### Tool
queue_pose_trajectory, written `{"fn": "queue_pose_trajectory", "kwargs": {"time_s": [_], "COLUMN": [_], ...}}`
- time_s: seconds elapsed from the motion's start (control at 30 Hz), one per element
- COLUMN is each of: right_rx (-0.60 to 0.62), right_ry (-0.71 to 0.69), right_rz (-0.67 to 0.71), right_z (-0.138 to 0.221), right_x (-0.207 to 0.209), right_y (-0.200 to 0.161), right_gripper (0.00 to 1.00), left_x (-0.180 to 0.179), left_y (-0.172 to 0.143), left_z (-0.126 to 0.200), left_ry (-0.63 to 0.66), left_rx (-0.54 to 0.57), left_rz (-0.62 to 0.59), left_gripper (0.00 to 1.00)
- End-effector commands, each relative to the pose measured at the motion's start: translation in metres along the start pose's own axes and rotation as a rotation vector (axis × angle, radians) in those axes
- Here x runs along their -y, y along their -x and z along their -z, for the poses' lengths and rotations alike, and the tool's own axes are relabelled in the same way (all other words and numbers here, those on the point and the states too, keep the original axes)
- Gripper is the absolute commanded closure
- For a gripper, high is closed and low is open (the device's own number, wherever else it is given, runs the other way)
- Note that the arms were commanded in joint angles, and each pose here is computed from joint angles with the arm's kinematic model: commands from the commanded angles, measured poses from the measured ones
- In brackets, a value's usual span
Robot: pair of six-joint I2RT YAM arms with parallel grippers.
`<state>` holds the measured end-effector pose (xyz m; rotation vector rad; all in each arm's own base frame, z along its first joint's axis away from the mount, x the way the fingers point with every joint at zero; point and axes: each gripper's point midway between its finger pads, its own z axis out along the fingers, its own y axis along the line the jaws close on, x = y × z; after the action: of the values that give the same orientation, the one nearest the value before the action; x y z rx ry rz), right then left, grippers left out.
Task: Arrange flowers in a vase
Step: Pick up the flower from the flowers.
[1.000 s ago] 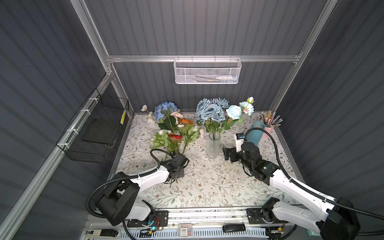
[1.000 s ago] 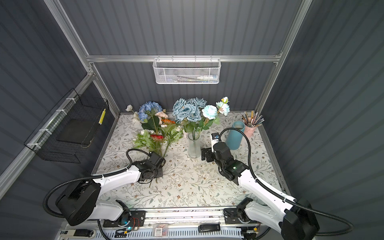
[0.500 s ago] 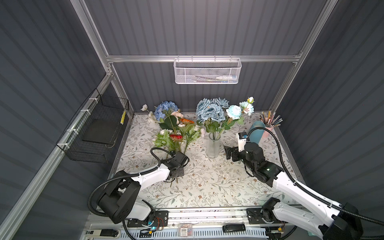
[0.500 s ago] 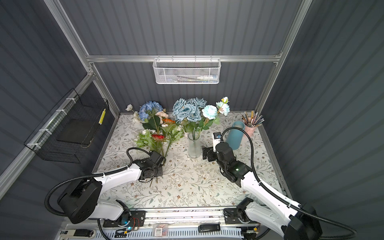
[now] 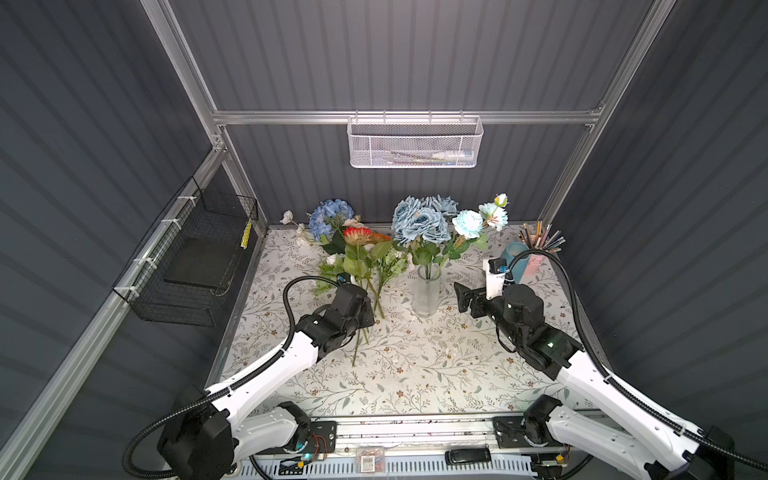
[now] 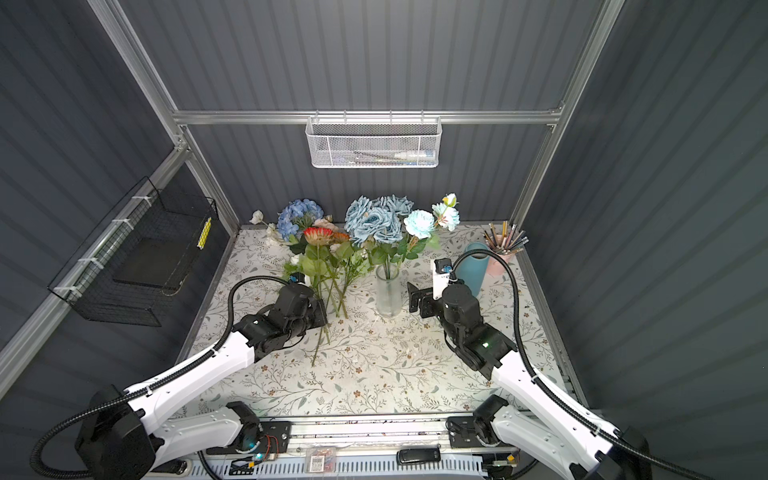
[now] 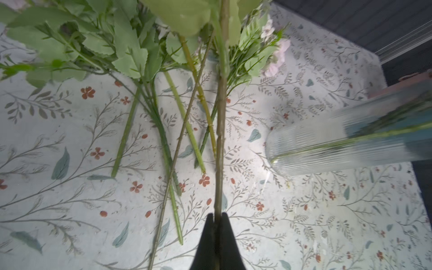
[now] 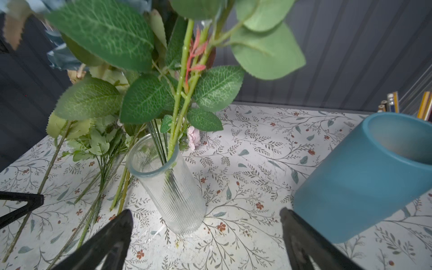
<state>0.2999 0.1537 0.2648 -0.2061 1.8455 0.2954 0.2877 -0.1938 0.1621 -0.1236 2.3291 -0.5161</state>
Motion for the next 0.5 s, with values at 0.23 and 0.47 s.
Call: {"fn": "queue_pose_trajectory", "kwargs": {"time_s": [0.23, 0.47], "right_rx": [0.101, 0.107], "right_ry": [0.187, 0.410], "right_rz": [-0.021, -0.036], "right_z": [0.014, 0.026], "right_x": [-0.033, -0.074], "right_y": [0.038, 0.053], "right_gripper": [0.01, 0.01], "left_x": [0.023, 0.052], "left_y": [0.013, 0.069], "left_z": [0.000, 0.034], "left_ry": [-0.193, -0.303], "left_rx": [0.159, 0.431], "left_rz": [-0.017, -0.097], "left_gripper": [1.00, 1.00]}}
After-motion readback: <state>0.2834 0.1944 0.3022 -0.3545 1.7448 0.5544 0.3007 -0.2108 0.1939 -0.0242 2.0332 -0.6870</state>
